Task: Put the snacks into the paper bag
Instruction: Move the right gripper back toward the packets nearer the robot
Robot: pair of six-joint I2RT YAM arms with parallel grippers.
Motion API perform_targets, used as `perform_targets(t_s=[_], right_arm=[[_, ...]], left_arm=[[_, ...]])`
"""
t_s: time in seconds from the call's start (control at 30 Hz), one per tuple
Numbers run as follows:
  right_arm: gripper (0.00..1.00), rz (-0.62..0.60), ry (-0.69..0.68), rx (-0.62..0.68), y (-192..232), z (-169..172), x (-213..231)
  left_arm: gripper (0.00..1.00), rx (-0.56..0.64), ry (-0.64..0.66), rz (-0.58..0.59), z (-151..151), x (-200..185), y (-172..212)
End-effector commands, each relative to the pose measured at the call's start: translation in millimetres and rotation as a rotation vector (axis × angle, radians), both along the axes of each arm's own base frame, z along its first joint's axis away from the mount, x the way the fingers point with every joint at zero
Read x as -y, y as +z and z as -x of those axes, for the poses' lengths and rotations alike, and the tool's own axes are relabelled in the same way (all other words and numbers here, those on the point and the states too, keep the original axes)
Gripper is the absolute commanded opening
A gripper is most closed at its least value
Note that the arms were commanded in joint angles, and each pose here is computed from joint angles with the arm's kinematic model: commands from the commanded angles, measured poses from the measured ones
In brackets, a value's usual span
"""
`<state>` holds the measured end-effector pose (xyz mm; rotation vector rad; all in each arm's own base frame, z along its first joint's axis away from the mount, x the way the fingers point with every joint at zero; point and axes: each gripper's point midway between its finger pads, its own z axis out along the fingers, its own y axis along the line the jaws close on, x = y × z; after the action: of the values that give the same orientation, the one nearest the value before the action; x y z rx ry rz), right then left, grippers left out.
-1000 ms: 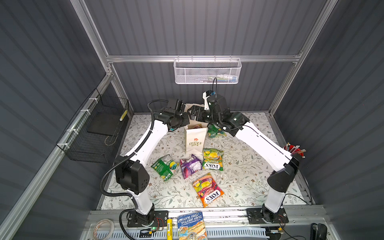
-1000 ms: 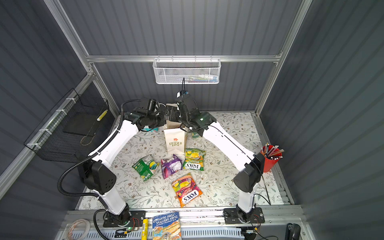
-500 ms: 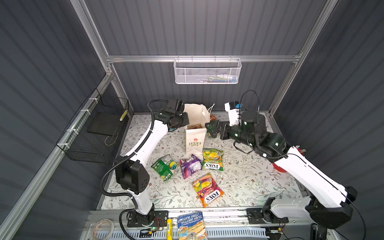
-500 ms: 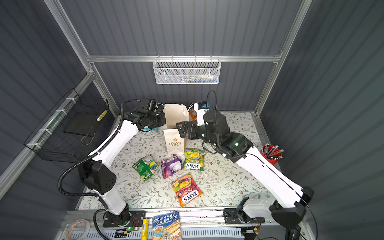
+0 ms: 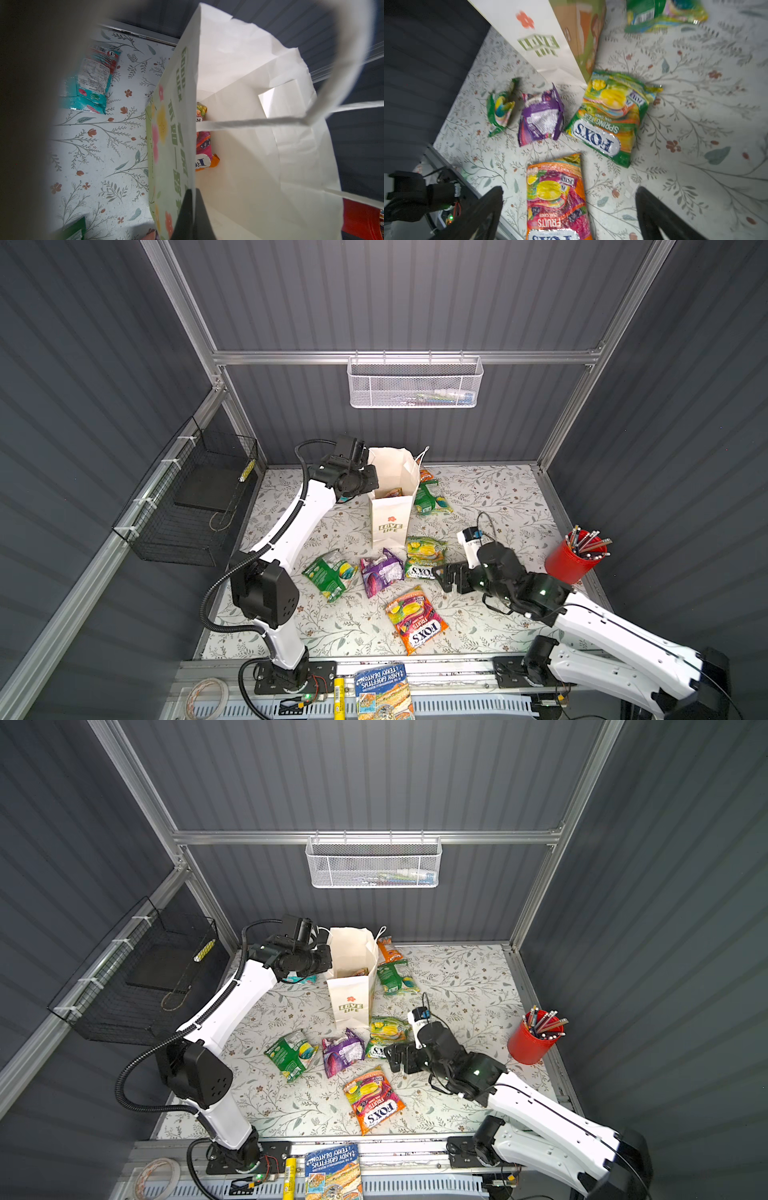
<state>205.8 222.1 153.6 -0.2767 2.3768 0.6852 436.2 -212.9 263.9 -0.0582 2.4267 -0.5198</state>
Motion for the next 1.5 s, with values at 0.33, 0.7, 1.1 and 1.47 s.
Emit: perform_targets(t_s=[0.33, 0.7, 1.1, 1.47], right_arm=[[0.96, 0.079, 0.17, -0.173, -91.6, 22.4, -72.5], [0.91, 0.214, 0.195, -0.216, -126.8, 38.0, -88.6], [0.99, 0.167, 0.286, -0.179, -113.7, 53.5, -93.5], [0.99, 0.397, 0.253, -0.218, -152.1, 52.4, -72.9]], left_arm=[[0.0, -0.029, -0.014, 0.009, -1.2, 3.4, -9.2], [0.0, -0.024, -0.013, 0.007, -0.9, 2.5, -7.4], [0.0, -0.024, -0.014, 0.009, -1.0, 3.0, -8.0], [0.0, -0.022, -0.012, 0.004, -0.9, 2.0, -7.5]])
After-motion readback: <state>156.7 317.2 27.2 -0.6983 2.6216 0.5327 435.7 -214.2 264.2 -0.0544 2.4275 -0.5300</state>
